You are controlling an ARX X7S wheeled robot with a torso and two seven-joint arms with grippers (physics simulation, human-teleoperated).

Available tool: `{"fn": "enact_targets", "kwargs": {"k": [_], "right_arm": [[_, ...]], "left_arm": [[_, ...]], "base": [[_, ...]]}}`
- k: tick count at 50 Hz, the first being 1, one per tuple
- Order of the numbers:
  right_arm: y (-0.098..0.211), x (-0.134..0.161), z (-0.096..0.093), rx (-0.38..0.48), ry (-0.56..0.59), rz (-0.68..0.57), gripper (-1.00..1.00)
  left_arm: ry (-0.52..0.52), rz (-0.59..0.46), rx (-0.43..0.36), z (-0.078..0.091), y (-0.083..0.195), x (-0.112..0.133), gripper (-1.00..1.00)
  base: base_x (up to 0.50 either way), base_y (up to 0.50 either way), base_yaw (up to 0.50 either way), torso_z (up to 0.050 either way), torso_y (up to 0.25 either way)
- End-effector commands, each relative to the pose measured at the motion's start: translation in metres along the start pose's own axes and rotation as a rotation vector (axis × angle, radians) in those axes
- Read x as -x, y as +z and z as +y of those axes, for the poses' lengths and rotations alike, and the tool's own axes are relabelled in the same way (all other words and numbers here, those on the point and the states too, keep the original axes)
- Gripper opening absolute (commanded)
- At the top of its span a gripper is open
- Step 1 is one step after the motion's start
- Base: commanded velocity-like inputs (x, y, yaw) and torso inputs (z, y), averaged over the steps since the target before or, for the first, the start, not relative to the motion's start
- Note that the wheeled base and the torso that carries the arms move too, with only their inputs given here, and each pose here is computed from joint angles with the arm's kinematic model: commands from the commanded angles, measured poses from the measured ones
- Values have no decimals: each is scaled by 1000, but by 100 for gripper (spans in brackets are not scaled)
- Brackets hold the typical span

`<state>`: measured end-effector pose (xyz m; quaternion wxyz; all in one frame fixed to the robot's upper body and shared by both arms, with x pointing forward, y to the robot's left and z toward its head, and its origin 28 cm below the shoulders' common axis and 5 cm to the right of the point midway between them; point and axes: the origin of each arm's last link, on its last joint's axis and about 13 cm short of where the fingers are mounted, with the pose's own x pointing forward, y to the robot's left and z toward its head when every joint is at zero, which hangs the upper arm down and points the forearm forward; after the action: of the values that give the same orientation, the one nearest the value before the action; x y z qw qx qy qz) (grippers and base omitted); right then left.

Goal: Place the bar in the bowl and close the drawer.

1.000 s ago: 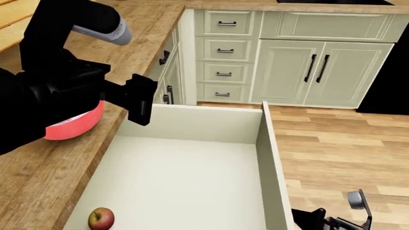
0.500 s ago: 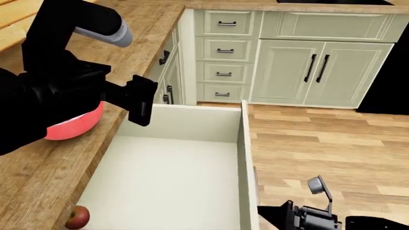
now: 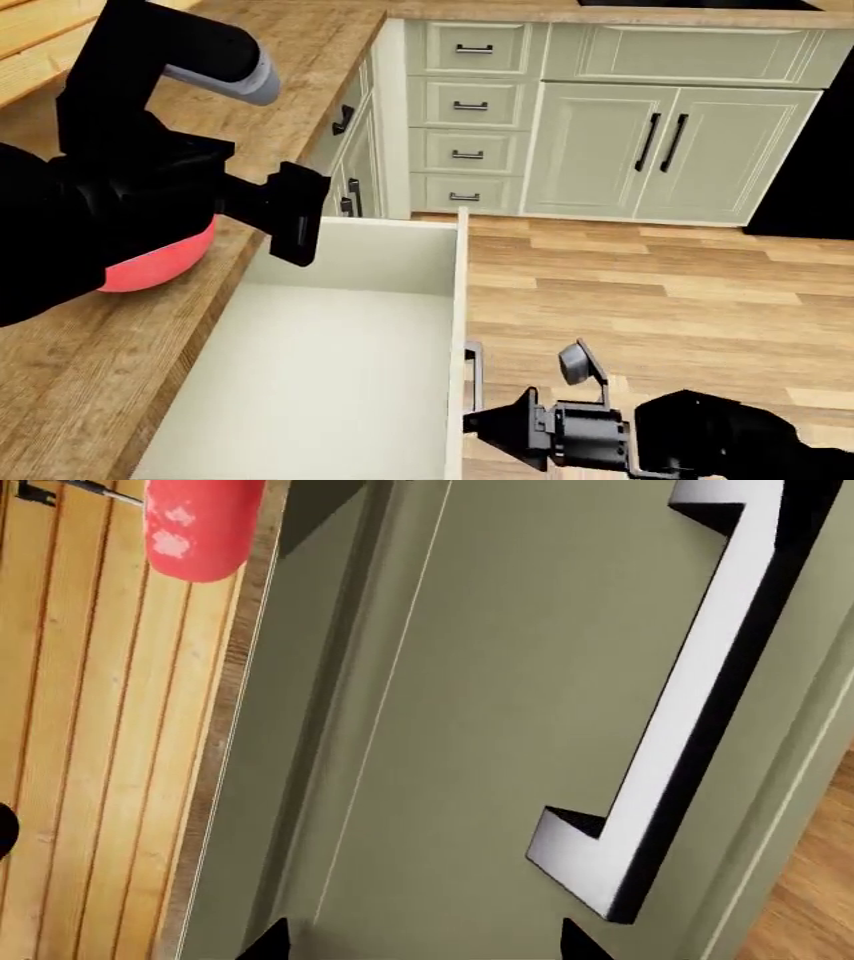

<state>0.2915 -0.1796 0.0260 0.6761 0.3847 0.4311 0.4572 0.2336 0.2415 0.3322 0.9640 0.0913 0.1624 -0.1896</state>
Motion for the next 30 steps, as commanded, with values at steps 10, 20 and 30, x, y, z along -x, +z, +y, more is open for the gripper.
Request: {"fn": "enact_targets", "kwargs": {"k": [10, 20, 30], "right_arm": [[32, -40, 15, -39, 212, 15, 100], [33, -46, 22, -108, 331, 1, 100], [35, -60, 27, -105, 359, 35, 100]], "left_arm": [[0, 4, 1, 1, -1, -1, 100], [-2, 5, 0, 1, -1, -2, 100], [0, 5, 3, 2, -2, -1, 100]], "base": [[0, 0, 0, 0, 1], [0, 0, 0, 0, 0], [0, 0, 0, 0, 1]]}}
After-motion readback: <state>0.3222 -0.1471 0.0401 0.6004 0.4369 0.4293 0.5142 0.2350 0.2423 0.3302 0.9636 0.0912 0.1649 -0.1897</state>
